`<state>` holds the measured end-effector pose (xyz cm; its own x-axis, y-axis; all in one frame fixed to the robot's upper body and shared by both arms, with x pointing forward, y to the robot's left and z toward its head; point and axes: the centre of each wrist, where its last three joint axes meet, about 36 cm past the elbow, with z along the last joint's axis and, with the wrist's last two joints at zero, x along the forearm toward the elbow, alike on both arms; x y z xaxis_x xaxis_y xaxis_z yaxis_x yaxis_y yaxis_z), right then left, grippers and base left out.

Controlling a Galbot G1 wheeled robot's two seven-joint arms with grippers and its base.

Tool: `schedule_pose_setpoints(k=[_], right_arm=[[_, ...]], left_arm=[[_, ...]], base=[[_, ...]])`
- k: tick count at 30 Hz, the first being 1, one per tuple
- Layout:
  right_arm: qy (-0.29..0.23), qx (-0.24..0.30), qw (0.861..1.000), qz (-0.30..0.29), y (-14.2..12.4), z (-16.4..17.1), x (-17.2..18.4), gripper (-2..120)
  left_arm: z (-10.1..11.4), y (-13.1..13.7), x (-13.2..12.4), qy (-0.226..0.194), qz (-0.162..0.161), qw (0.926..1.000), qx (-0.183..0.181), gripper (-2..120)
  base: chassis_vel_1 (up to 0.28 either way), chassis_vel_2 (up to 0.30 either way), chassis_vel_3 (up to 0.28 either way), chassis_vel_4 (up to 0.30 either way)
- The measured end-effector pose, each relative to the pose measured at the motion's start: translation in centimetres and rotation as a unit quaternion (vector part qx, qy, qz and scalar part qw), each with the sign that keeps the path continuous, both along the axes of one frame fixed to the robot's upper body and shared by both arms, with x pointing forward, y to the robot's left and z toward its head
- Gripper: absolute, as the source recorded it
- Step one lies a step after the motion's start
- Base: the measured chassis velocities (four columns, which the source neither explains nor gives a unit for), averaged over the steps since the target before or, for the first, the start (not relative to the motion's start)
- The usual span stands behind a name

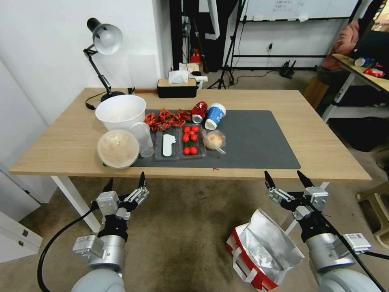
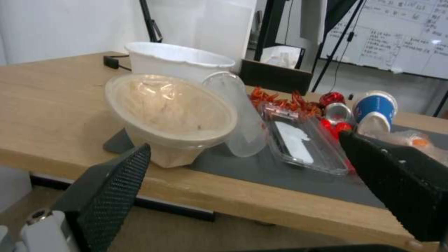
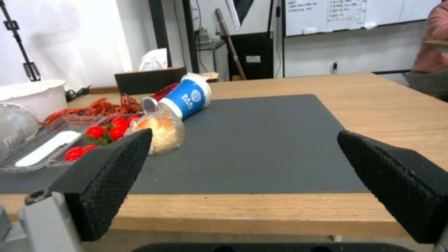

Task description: Pick up the food delivery bag from the floor and place it on the table.

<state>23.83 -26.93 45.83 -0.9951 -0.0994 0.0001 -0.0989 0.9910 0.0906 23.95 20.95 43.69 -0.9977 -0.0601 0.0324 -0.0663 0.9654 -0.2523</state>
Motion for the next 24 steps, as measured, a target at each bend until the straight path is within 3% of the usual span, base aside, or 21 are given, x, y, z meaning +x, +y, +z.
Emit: schedule_pose_setpoints(k=[24], right_arm=[[0.007,0.017,1.000,0.004,0.20,-0.47,-0.33,100]], left_arm=[[-0.80,-0.06,-0.32,0.014,0.000,0.9999,0.001,100]], base=[[0.000,0.000,0.000,0.000]])
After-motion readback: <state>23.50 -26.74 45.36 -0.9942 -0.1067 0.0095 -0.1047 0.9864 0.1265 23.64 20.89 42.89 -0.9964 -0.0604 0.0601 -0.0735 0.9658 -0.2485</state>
